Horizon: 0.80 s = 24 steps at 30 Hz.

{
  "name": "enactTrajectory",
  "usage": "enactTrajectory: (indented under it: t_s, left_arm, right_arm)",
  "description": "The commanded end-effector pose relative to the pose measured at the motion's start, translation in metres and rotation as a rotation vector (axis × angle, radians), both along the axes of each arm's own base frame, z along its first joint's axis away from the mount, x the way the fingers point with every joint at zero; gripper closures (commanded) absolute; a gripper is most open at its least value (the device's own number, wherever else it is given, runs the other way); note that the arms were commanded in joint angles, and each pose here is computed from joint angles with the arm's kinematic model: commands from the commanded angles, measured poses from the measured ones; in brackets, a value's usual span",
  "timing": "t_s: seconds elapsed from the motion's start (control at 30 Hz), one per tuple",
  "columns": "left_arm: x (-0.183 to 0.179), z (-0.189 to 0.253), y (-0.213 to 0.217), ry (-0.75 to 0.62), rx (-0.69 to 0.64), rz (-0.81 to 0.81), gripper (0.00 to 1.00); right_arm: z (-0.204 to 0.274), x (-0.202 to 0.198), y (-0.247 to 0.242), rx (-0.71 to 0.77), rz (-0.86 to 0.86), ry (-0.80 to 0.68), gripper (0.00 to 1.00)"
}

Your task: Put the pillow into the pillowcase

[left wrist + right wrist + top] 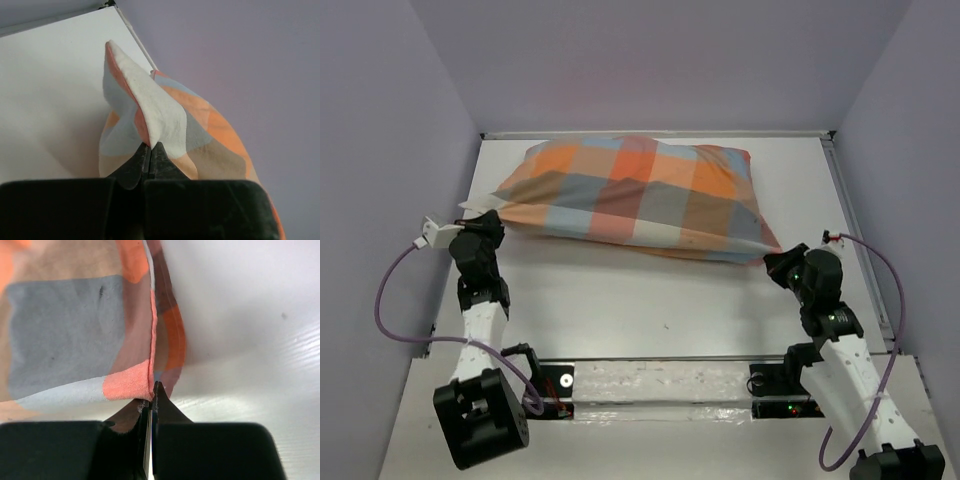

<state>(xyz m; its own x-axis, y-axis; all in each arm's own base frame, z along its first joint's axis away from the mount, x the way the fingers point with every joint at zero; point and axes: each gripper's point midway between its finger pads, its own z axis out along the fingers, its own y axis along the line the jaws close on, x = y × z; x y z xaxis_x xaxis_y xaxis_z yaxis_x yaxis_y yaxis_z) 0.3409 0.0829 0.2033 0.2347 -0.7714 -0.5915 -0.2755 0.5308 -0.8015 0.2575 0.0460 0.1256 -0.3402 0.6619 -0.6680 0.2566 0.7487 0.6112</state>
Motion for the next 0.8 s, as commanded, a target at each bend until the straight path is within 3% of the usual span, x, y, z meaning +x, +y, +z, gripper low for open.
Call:
enactTrajectory:
  t_s: [0.0,0.03,0.1,0.13,0.2,0.23,0.27,0.3,0.33,0.5,0.57,0.63,0.7,0.77]
  left_arm:
    - [-0.034,-0.008,0.028,0.043,0.020,0.159,1.00]
    - [-0.038,-0.006,0.029,0.027,0.021,0.167,1.00]
    - [-0.056,-0.024,0.024,0.059,-0.006,0.179,0.79]
    - [-0.065,-0.027,0.018,0.029,-0.015,0.169,0.40]
    - [-0.074,-0.027,0.014,0.006,-0.021,0.165,0.05]
    - [-0.078,-0.024,0.012,-0.009,-0.017,0.164,0.01]
    - [-0.081,-0.027,0.010,0.018,-0.016,0.158,0.01]
    - [-0.079,-0.011,0.007,0.007,0.010,0.135,0.01]
    - [-0.078,0.003,0.005,-0.032,0.026,0.118,0.01]
    - [-0.073,0.103,-0.021,-0.204,0.184,-0.021,0.01]
    - [-0.063,0.128,-0.034,-0.200,0.269,-0.107,0.01]
    - [-0.050,0.139,-0.055,-0.175,0.326,-0.232,0.01]
    - [-0.026,0.119,-0.082,-0.092,0.342,-0.347,0.01]
    - [-0.009,0.105,-0.090,-0.001,0.395,-0.333,0.01]
  right_arm:
    - [0.040,-0.005,-0.056,-0.158,-0.260,-0.069,1.00]
    - [0.044,-0.008,-0.057,-0.162,-0.258,-0.073,1.00]
    - [0.051,-0.018,-0.063,-0.157,-0.296,-0.076,1.00]
    - [0.050,-0.021,-0.060,-0.144,-0.281,-0.077,0.99]
    - [0.055,-0.023,-0.056,-0.117,-0.270,-0.107,0.79]
    - [0.059,-0.024,-0.056,-0.120,-0.267,-0.116,0.62]
    - [0.065,-0.024,-0.055,-0.127,-0.254,-0.126,0.22]
    - [0.089,-0.025,-0.053,-0.130,-0.236,-0.165,0.12]
    - [0.098,-0.026,-0.052,-0.142,-0.225,-0.166,0.07]
    - [0.167,-0.010,-0.025,-0.180,-0.039,-0.324,0.09]
    - [0.163,0.022,-0.004,-0.197,0.081,-0.265,0.09]
    - [0.158,0.048,0.005,-0.211,0.134,-0.207,0.10]
    - [0.128,0.081,0.008,-0.231,0.154,-0.103,0.09]
    - [0.124,0.101,0.006,-0.230,0.132,-0.091,0.05]
